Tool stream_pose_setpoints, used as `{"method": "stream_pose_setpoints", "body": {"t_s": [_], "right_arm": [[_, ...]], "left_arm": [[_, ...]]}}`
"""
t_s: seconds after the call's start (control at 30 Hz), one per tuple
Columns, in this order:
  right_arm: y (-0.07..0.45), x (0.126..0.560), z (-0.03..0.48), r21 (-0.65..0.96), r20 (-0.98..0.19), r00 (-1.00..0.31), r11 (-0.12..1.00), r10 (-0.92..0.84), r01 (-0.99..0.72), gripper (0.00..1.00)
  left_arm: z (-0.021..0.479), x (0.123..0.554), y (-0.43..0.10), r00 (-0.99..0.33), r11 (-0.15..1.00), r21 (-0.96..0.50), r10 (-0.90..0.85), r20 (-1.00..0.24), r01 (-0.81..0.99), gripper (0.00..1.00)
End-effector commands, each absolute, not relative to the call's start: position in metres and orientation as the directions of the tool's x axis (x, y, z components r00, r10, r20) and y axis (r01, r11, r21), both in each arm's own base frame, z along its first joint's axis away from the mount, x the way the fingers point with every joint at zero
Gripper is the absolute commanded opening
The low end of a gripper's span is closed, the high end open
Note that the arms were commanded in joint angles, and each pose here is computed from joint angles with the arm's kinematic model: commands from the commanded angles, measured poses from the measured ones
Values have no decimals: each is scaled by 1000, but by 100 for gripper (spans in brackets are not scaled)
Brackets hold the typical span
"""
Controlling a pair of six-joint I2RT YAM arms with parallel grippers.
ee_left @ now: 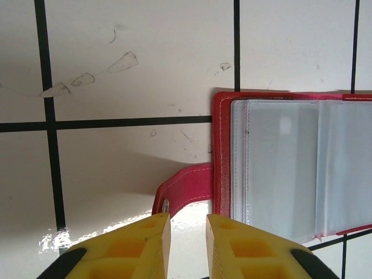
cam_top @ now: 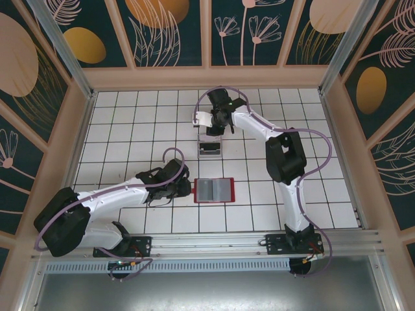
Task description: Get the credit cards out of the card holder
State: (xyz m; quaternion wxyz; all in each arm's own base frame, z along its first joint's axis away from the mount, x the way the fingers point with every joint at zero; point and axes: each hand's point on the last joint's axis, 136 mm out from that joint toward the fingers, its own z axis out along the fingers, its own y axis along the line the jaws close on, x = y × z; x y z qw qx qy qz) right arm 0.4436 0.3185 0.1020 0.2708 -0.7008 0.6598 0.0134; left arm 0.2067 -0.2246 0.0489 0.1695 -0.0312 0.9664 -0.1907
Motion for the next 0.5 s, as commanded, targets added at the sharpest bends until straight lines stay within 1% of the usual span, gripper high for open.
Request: {"method": "stream_pose_setpoints", "body": {"t_s": [0.0,0.13,0.23,0.33,0.47], "right_arm": [[319,446,115,-399,-380,130,35,-916,-916,32],[319,443,106,-379,-376,118,36,-919,-925,32],[325,443,113,-382,-407,111,59,-907,-922,32],[331,448,129,-401,-462,67,141,-884,-905,32],[332,451,147,-365,-563,-62,315,-824,-876,32]], "left_arm": [[47,203,-219,-940,931,-366,-132,-315,-9,25],[48,203,-219,-939,930,-367,-134,-317,-9,25],[49,204,-219,-937,930,-368,-134,-322,-7,25],[51,207,-219,-933,932,-363,-134,-335,-3,25],[54,211,-218,-924,936,-351,-128,-360,7,24]]}}
